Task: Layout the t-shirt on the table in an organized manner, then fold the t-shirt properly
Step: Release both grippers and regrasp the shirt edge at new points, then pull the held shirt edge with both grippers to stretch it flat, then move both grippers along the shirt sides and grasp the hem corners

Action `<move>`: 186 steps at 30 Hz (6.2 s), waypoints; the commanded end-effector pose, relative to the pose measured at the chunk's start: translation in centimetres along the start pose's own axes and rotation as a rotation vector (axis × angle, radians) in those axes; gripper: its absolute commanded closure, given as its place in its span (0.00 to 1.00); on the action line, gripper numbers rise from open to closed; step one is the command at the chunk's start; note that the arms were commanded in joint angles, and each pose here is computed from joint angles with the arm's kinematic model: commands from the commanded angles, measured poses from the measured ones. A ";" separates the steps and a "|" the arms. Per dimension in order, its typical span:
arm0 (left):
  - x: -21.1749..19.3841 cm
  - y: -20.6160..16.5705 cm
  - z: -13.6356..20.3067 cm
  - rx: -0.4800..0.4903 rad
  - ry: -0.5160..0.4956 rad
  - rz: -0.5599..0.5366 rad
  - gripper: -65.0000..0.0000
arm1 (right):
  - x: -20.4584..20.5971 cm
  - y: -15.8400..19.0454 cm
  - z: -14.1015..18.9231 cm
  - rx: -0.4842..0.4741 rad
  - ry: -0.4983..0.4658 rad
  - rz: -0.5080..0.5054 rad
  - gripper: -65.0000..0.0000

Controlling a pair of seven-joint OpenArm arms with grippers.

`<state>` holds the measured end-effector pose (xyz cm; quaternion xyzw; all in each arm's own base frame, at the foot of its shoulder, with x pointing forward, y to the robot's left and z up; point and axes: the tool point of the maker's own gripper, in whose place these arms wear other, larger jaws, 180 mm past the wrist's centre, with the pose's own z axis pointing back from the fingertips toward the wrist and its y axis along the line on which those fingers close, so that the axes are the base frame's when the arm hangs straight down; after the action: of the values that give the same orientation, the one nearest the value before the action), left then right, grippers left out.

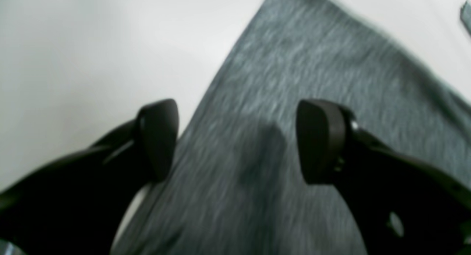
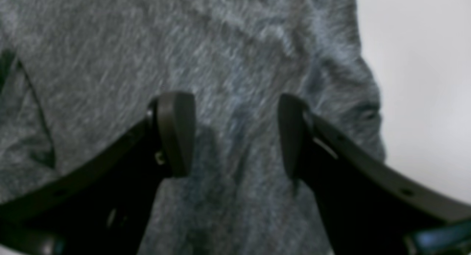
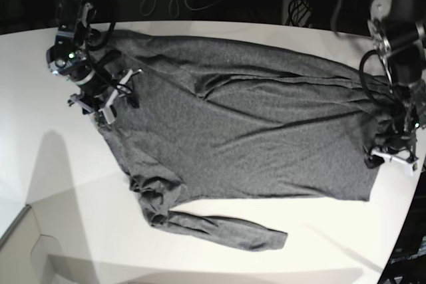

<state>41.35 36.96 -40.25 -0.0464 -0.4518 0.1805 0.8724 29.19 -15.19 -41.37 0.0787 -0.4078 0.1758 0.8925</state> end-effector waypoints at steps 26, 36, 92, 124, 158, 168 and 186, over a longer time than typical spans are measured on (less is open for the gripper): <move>-5.3 1.6 9.6 0.022 0.022 -0.095 0.26 | 0.7 -1.9 0.5 -0.039 -0.040 -0.026 0.44; -9.9 3.6 9.9 0.051 0.128 -0.044 0.26 | -0.8 -2.9 1.3 -0.072 -0.019 -0.056 0.44; -1.0 -2.4 16.0 0.005 -0.183 -0.203 0.25 | 1.8 -8.7 6.0 -0.251 -0.188 -0.051 0.44; 1.1 -4.8 -4.2 0.012 -0.030 -0.112 0.26 | 1.1 -8.3 5.9 -0.237 -0.165 -0.042 0.44; 0.9 -4.6 -4.1 0.015 -0.030 -0.106 1.00 | 11.3 -8.3 -10.2 0.002 -0.144 -0.069 0.44; 0.2 -4.3 -4.0 0.018 -0.020 -0.109 1.00 | 12.2 -8.6 -10.0 0.000 -0.209 -0.080 0.44; -0.1 -4.1 -4.0 0.020 -0.014 -0.110 1.00 | 9.9 -10.2 -11.0 -0.033 -0.130 -0.153 0.99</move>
<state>45.18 32.63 -42.47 -0.0195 -0.4572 0.1382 0.8784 45.72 -18.64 -42.37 0.1114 -0.4496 0.0911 0.8816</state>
